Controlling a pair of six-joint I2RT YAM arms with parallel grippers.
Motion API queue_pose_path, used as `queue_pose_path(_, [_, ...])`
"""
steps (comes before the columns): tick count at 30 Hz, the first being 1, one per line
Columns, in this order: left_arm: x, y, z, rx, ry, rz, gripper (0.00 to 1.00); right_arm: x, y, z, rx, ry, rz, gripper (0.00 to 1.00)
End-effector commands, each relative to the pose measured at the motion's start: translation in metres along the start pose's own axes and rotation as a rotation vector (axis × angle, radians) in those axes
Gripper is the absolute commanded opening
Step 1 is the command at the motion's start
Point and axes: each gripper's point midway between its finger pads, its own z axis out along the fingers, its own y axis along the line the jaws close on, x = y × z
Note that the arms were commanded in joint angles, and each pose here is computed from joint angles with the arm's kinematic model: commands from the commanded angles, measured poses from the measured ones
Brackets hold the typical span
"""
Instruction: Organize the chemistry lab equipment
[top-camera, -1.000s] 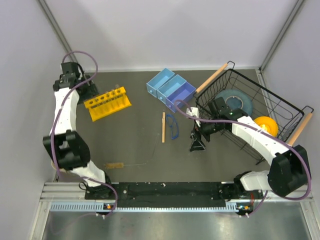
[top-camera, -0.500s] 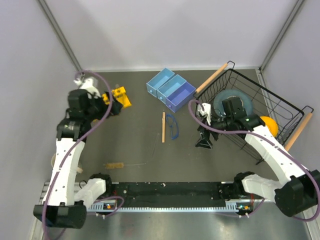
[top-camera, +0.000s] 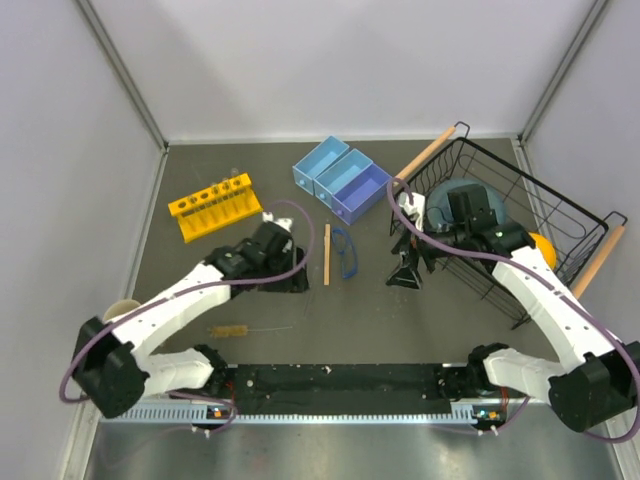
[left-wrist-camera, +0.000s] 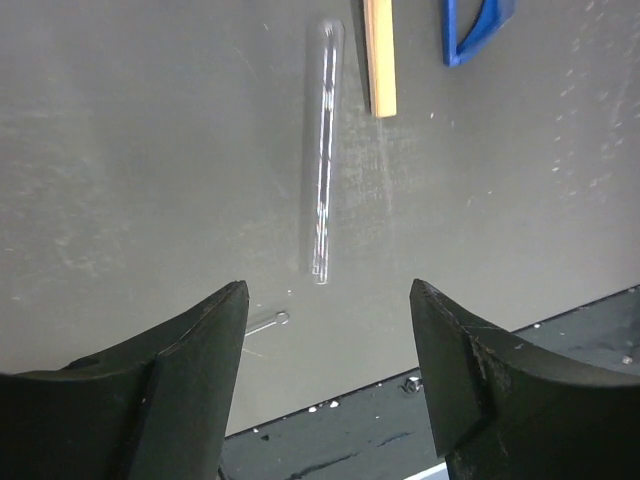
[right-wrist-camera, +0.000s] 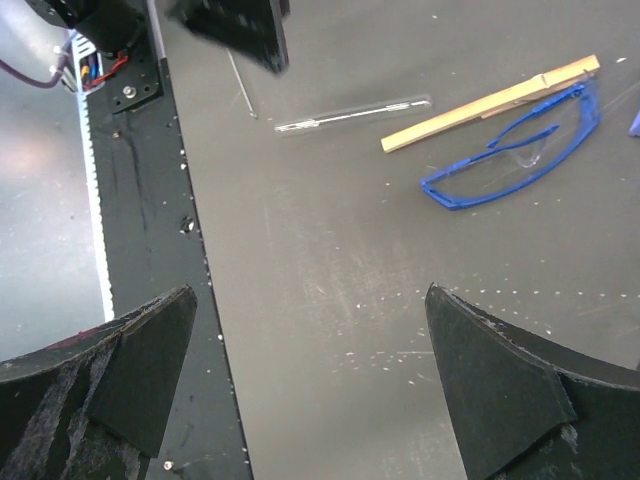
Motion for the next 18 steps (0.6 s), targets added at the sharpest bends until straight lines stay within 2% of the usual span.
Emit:
queue_pose_path(1, [0.005, -0.015, 0.028, -0.083, -0.031, -0.012, 0.70, -0.004, 0.008, 0.005, -0.076, -0.028, 0.033, 0.99])
queue_pose_path(5, [0.018, -0.021, 0.054, -0.140, 0.019, 0.021, 0.58, 0.003, 0.008, 0.009, -0.091, -0.016, 0.049, 0.99])
queue_pose_path(9, [0.027, -0.015, 0.079, -0.224, 0.076, 0.056, 0.53, 0.006, 0.007, 0.010, -0.092, -0.012, 0.055, 0.99])
queue_pose_path(13, [0.028, -0.014, 0.092, -0.263, 0.102, 0.083, 0.48, 0.010, 0.007, 0.012, -0.098, -0.009, 0.057, 0.99])
queue_pose_path(15, [0.034, -0.012, 0.099, -0.270, 0.128, 0.086, 0.39, 0.010, 0.007, 0.012, -0.100, -0.012, 0.055, 0.99])
queue_pose_path(18, [0.039, -0.012, 0.103, -0.276, 0.145, 0.088, 0.36, 0.011, 0.008, 0.013, -0.107, -0.015, 0.056, 0.99])
